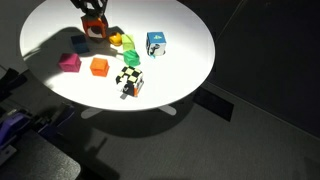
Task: Pick up the block with the number six on it and put it on the gray block
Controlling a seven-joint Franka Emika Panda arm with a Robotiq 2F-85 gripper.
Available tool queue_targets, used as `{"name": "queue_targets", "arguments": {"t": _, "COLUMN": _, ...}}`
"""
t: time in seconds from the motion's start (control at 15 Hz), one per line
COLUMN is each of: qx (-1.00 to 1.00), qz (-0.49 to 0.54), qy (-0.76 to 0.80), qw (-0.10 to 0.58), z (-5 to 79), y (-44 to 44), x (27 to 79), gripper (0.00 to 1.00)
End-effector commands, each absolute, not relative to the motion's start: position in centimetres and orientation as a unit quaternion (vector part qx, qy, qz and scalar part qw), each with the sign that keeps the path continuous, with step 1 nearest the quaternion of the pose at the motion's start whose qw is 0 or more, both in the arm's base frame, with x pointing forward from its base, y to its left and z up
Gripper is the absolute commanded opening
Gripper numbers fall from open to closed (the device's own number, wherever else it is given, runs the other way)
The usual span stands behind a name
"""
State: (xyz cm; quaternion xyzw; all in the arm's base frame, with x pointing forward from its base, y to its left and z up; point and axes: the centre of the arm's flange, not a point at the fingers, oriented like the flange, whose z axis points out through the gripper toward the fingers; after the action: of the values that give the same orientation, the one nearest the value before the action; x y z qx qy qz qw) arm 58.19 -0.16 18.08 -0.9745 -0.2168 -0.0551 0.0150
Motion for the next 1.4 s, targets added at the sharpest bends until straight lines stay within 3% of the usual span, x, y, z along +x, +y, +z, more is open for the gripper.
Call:
{"name": "queue_targets", "arguments": {"t": 0.0, "qx": -0.978, "qz": -0.048, "qy": -0.203, "qw": 0.006, "z": 19.2, "y": 0.7, "x": 58.8, "gripper": 0.15}}
{"name": "queue_targets", "arguments": {"t": 0.53, "qx": -0.985, "qz": -0.05, "qy": -0.164, "qw": 0.003, "z": 18.8, "y": 2.8, "x": 59.0, "gripper": 0.2}}
{"name": "queue_targets", "arguments": {"t": 0.67, "qx": -0.987, "qz": -0.049, "qy": -0.155, "qw": 0.003, "z": 18.6, "y": 3.1, "x": 59.1, "gripper": 0.13}}
{"name": "queue_targets", "arguments": {"t": 1.33, "qx": -0.992, "qz": -0.055, "qy": -0.117, "qw": 0.011, "z": 17.9, "y": 3.9, "x": 60.7, "gripper": 0.13}}
